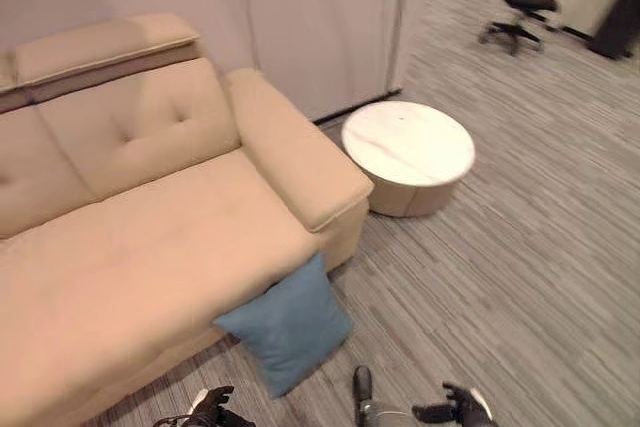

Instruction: Pick up all the scattered cushions and arrange them neatly on the sofa.

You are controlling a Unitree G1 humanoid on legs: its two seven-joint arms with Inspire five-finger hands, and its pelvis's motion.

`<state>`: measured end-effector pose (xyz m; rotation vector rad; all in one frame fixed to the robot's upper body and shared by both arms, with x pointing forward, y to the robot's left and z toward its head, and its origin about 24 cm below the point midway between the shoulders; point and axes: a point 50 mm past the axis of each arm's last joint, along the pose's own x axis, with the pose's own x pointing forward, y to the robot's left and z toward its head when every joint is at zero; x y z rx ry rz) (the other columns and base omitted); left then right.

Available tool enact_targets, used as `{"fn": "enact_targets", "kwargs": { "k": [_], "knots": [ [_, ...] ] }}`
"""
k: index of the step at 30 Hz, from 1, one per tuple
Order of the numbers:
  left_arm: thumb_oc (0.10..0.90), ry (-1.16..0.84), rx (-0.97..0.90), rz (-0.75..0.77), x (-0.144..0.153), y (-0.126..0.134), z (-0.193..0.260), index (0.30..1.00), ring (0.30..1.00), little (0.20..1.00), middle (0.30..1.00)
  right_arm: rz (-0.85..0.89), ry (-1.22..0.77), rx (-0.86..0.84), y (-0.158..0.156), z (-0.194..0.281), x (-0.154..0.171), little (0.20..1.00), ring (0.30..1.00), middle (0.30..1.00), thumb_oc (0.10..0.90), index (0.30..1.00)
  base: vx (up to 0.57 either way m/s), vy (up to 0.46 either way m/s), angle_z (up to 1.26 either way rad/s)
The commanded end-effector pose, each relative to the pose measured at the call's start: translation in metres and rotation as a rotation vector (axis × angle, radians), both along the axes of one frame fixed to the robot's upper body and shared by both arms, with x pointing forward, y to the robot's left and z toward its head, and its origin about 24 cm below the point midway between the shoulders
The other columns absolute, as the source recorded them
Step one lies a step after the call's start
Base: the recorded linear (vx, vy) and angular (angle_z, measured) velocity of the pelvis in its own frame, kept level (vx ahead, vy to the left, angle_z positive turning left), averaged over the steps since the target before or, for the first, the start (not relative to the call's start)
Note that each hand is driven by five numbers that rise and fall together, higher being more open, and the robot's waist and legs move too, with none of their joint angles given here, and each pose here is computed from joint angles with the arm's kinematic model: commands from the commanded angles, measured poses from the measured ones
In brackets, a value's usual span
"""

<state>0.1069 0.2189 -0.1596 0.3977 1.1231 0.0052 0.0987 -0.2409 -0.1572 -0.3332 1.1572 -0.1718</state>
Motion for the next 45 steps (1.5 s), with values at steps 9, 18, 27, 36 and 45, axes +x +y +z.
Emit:
{"fn": "enact_targets", "kwargs": {
  "k": [9, 18, 27, 36, 45],
  "knots": [
    [0.800, -0.113, -0.019, -0.010, 0.031, -0.002, 0.011, 0.900, 0.900, 0.900, 0.900, -0.150, -0.058, -0.002, -0.025, 0.008, 0.000, 0.900, 0.900, 0.900, 0.800, 0.900, 0.05, -0.107, 0.73],
    [0.800, -0.060, 0.008, 0.033, 0.015, 0.013, 0.008, 0.900, 0.900, 0.900, 0.900, -0.137, -0.048, 0.024, -0.014, 0.004, 0.000, 0.900, 0.900, 0.900, 0.800, 0.900, 0.09, 0.058, 0.33],
    [0.800, -0.058, 0.054, 0.086, 0.009, 0.035, 0.011, 0.900, 0.900, 0.900, 0.900, -0.105, -0.090, 0.054, -0.008, 0.007, 0.016, 0.900, 0.900, 0.900, 0.800, 0.900, 0.06, 0.078, 0.26],
    [0.800, -0.077, 0.052, 0.068, 0.015, 0.033, 0.013, 0.900, 0.900, 0.900, 0.900, -0.061, -0.084, 0.014, -0.016, 0.010, 0.017, 0.900, 0.900, 0.900, 0.800, 0.900, 0.06, -0.038, 0.31],
    [0.800, -0.440, 0.011, 0.218, 0.102, 0.028, 0.055, 0.900, 0.900, 0.900, 0.900, -0.141, -0.358, -0.048, -0.025, 0.042, 0.082, 0.900, 0.900, 0.900, 0.800, 0.900, -0.20, -0.100, 0.33]
  ]
}}
